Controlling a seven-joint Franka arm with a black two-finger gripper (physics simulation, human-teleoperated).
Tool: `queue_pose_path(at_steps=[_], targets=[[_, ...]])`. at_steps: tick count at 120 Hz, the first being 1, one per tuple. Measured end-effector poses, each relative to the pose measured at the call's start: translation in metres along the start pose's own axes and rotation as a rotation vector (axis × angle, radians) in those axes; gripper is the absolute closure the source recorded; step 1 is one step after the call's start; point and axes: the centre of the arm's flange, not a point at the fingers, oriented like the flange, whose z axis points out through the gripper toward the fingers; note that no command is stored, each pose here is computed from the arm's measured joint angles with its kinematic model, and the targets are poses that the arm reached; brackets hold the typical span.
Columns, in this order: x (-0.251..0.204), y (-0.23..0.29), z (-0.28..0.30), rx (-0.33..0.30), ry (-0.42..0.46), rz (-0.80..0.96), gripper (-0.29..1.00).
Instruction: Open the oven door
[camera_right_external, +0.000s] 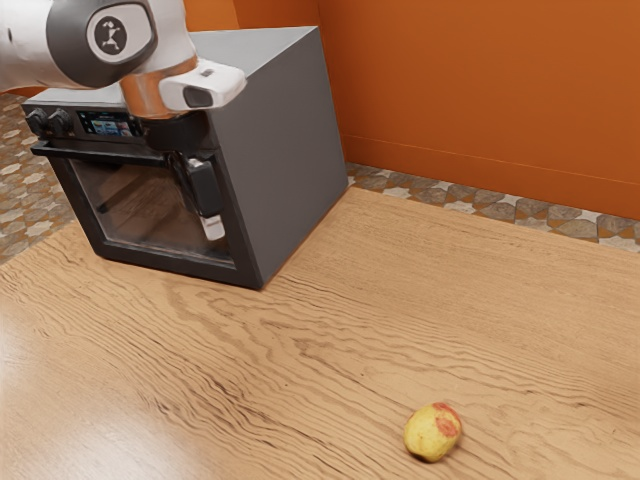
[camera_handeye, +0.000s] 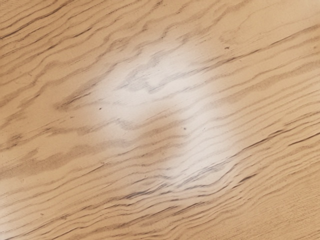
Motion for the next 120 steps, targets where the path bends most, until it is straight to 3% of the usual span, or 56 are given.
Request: queue_pose_path(at_steps=[24,68,74,80,84,92,99,106,120], targets=[[0.004,-0.008,-0.006,0.039,0.06,0.107,0.0],[0.005,-0.006,-0.017,0.075,0.094,0.245,0.0],[-0.017,0.01,-0.056,0.116,0.162,0.275,0.0],[-0.06,0.038,-0.13,0.22,0.286,0.355,0.0],[-0.082,0.05,-0.157,0.284,0.314,0.435,0.0],[-0.096,0.047,-0.168,0.424,0.207,0.546,0.0],[-0.123,0.009,-0.169,0.485,0.113,0.565,0.0],[-0.152,-0.049,-0.154,0.475,0.052,0.565,0.0],[-0.16,-0.138,-0.077,0.396,-0.025,0.674,0.0]])
